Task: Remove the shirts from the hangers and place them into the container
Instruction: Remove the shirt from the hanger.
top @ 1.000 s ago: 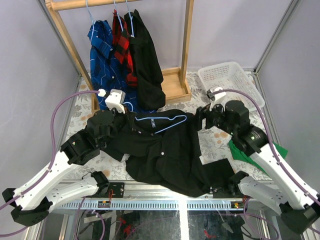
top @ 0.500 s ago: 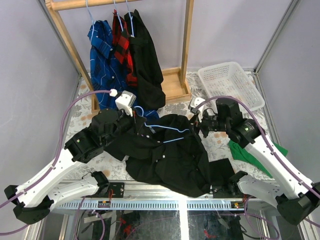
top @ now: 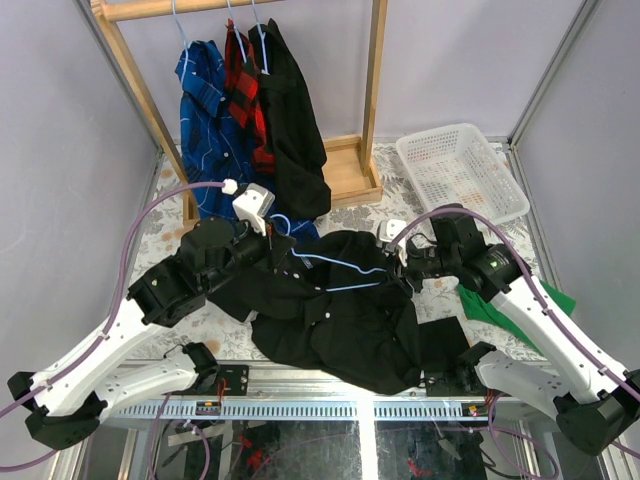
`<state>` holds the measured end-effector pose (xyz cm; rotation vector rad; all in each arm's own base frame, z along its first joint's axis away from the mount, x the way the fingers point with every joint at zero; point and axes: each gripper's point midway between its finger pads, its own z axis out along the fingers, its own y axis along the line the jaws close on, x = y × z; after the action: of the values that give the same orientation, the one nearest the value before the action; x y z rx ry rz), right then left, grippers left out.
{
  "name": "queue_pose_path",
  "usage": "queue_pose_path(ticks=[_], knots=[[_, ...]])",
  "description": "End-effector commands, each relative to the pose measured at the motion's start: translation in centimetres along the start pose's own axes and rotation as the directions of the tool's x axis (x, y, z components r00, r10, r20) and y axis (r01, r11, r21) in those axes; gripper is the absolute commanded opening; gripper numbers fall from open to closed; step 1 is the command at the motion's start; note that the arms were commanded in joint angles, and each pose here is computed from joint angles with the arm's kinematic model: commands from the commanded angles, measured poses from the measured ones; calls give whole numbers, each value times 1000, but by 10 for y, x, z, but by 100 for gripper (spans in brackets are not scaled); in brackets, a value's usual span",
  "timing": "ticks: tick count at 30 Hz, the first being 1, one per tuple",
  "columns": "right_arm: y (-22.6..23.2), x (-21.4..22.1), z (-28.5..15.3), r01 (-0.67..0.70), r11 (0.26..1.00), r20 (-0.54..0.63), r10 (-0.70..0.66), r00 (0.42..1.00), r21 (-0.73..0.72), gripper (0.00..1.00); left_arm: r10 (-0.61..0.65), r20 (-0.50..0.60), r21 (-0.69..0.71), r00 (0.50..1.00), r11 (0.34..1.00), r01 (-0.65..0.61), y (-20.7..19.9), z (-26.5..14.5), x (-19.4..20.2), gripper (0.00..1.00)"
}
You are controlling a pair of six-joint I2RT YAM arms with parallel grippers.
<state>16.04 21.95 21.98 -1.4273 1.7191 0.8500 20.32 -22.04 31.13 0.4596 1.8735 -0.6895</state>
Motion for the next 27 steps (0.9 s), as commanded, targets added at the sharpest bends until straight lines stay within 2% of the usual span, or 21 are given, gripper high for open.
queue_pose_path(ticks=[1, 2, 4, 5, 11, 12, 14, 17, 21, 25, 27], knots=[[10, -1, -1, 53, 997, 27, -52, 998, -49, 41, 26, 89, 60, 996, 998, -31, -12, -6, -24, 0], [12, -2, -1, 62, 996, 36, -60, 998, -57, 36, 28, 90, 62, 996, 998, -34, -12, -6, -24, 0], [14, -3, -1, 96, 993, 51, -92, 994, -73, 9, 31, 90, 61, 995, 997, -36, -12, -6, -24, 0], [14, -4, -1, 109, 991, 57, -105, 993, -72, 1, 29, 92, 58, 995, 998, -35, -12, -6, -24, 0], [9, -12, -5, 128, 992, 87, -126, 988, -19, 0, 20, 102, 12, 995, 1000, -21, -3, -7, -24, 2], [8, -13, -6, 130, 991, 90, -129, 988, -11, 0, 16, 104, 2, 994, 1000, -17, -1, -7, -24, 10], [9, -17, -9, 127, 992, 93, -126, 988, -4, 0, 11, 102, -33, 995, 999, -8, 6, -5, -20, 35], [9, -20, -14, 95, 995, 84, -95, 992, 8, 0, 12, 72, -134, 997, 991, -2, 27, -1, 0, 60], [6, -16, -17, 26, 999, 48, -28, 998, 40, 0, -18, 56, -175, 998, 984, 27, 37, -5, 15, 73], [2, -13, -15, -14, 998, 51, 11, 999, 68, 0, -44, 28, -210, 999, 976, 49, 45, -5, 29, 74], [-2, -14, -15, -25, 996, 60, 20, 998, 91, 0, -71, 18, -271, 997, 960, 73, 55, -6, 37, 75]])
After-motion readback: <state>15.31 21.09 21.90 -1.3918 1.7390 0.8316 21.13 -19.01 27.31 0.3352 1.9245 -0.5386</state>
